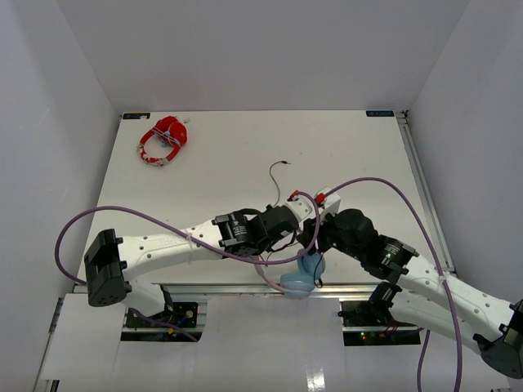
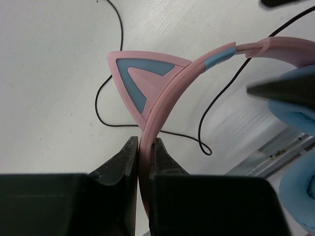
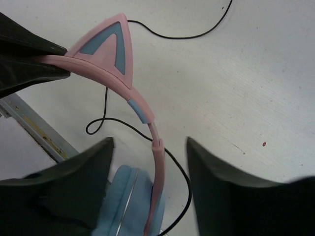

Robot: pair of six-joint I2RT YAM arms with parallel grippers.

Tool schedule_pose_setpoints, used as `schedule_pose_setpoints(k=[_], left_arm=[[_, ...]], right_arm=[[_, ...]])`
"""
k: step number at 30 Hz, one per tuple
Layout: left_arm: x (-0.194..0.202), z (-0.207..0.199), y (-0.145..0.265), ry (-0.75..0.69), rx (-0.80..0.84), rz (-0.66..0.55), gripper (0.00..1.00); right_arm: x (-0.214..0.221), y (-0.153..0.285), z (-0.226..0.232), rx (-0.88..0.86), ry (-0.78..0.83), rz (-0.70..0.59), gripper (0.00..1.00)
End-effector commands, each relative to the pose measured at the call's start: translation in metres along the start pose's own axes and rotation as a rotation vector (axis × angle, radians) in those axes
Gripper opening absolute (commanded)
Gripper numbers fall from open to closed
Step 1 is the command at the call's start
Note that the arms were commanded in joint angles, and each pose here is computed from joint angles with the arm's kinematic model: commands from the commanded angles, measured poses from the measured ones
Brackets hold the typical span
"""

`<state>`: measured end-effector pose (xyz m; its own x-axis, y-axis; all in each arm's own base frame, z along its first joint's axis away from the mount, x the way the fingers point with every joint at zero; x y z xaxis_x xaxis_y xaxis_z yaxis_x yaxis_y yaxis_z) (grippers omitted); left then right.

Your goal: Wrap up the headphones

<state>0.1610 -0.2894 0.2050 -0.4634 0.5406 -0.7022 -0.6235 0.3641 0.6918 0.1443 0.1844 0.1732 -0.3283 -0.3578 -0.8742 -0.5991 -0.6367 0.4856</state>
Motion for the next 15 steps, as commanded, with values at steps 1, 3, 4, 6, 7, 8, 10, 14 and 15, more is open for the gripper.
schedule_pose_setpoints(k=[1, 3, 4, 6, 7, 8, 10, 14, 15], left_arm=[[-0.005, 0.024, 0.003, 0.145, -0.144, -0.081, 0.00], [0.000, 0.035, -0.002, 0.180, -0.225, -0.088, 0.00], [0.001, 0.039, -0.002, 0.194, -0.253, -0.092, 0.00], [0.002, 0.054, -0.003, 0.242, -0.343, -0.112, 0.00], [0.000, 0.060, 0.000, 0.271, -0.383, -0.132, 0.00], [-0.003, 0.067, 0.003, 0.302, -0.423, -0.155, 0.00], [-0.011, 0.086, 0.014, 0.379, -0.496, -0.208, 0.00], [-0.041, 0.116, 0.062, 0.570, -0.505, -0.354, 0.00], [-0.048, 0.121, 0.075, 0.600, -0.494, -0.389, 0.00]], right_arm=[[-0.059, 0.018, -0.003, 0.033, -0.036, -0.194, 0.76], [-0.066, 0.023, -0.007, 0.063, -0.048, -0.215, 0.82], [-0.067, 0.025, -0.008, 0.073, -0.053, -0.220, 0.82], [-0.068, 0.028, -0.012, 0.101, -0.072, -0.234, 0.83], [-0.068, 0.030, -0.013, 0.109, -0.080, -0.244, 0.83], [-0.068, 0.032, -0.014, 0.113, -0.086, -0.255, 0.83], [-0.065, 0.032, -0.013, 0.107, -0.088, -0.280, 0.83], [-0.064, 0.035, -0.005, 0.029, -0.050, -0.342, 0.79], [-0.064, 0.038, -0.004, 0.018, -0.038, -0.360, 0.78]])
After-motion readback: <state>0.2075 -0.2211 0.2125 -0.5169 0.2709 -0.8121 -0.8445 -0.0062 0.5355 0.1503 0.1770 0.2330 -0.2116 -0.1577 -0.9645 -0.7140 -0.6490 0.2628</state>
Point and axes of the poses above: each gripper's point midway between its finger pads, its own y axis back along the fingers, its own z axis along the line the jaws close on, x = y × z, the point moved 5 cm from there along y, back along the fingers, and after that the axes turned 11 degrees about y, right-handed, at the moved point
